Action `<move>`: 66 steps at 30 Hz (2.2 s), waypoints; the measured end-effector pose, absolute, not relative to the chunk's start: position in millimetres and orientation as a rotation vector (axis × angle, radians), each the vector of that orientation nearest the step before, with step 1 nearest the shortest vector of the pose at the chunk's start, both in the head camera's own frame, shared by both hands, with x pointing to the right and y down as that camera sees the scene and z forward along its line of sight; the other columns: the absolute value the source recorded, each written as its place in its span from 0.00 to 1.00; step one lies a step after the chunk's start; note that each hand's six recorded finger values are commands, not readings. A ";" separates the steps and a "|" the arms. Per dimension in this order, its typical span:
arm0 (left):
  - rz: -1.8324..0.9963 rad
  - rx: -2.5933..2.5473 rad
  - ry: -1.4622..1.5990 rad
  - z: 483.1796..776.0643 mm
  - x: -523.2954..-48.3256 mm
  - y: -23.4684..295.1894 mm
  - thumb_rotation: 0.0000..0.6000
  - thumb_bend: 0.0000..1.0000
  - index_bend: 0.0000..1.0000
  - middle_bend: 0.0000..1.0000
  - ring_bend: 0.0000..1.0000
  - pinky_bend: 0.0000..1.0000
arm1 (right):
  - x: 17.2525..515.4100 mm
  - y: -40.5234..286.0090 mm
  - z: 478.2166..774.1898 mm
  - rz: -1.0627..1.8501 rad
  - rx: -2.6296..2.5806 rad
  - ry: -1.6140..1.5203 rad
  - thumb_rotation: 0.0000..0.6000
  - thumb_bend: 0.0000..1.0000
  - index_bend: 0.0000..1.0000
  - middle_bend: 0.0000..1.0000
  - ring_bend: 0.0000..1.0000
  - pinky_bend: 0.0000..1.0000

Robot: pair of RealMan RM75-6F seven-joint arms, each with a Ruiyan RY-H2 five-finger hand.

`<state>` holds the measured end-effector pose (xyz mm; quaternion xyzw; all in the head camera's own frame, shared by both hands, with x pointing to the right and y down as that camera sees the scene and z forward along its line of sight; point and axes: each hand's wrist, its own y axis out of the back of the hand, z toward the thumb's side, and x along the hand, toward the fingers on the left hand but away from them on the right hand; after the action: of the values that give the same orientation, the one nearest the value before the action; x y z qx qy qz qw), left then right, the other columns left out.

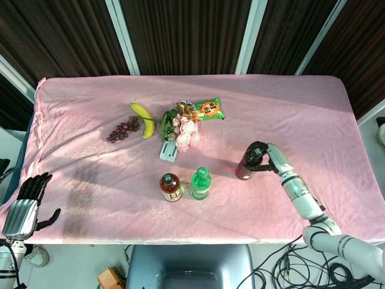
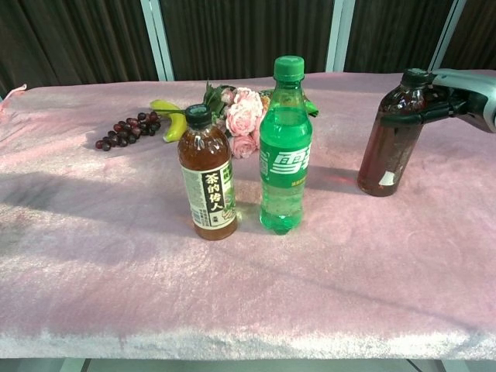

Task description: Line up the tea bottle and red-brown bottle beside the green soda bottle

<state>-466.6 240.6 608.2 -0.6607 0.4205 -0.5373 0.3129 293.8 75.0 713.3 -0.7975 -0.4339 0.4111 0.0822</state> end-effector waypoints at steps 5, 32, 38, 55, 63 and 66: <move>-1.417 -1.737 1.118 606.7 -468.0 238.1 1.00 0.30 0.00 0.02 0.00 0.00 | 284.0 82.5 696.3 1.126 -2.343 -1.311 1.00 0.30 1.00 0.66 0.66 0.67; -1.444 -1.759 1.106 610.0 -470.3 238.6 1.00 0.30 0.00 0.02 0.00 0.00 | 212.2 139.5 689.0 1.008 -2.471 -1.096 1.00 0.30 0.93 0.67 0.66 0.67; -1.444 -1.761 1.104 609.8 -470.3 238.2 1.00 0.30 0.00 0.02 0.00 0.00 | 213.1 140.9 692.1 1.022 -2.484 -1.085 1.00 0.30 0.72 0.57 0.58 0.66; -1.444 -1.756 1.098 609.8 -469.1 238.8 1.00 0.30 0.00 0.02 0.00 0.00 | 221.8 141.1 678.3 1.002 -2.502 -1.023 1.00 0.28 0.00 0.07 0.13 0.42; -1.440 -1.709 1.085 600.3 -470.9 243.2 1.00 0.33 0.00 0.02 0.00 0.00 | 262.2 153.6 647.6 1.062 -2.370 -0.880 1.00 0.26 0.00 0.00 0.00 0.16; -1.443 -1.677 1.058 596.3 -469.7 247.9 1.00 0.33 0.00 0.02 0.00 0.00 | 296.5 168.2 634.1 1.193 -2.248 -0.746 1.00 0.26 0.00 0.00 0.00 0.04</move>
<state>-469.7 247.9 596.3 -0.6437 0.4059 -0.5539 0.3377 296.5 168.2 634.1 -0.8223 -0.2730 0.4364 0.2425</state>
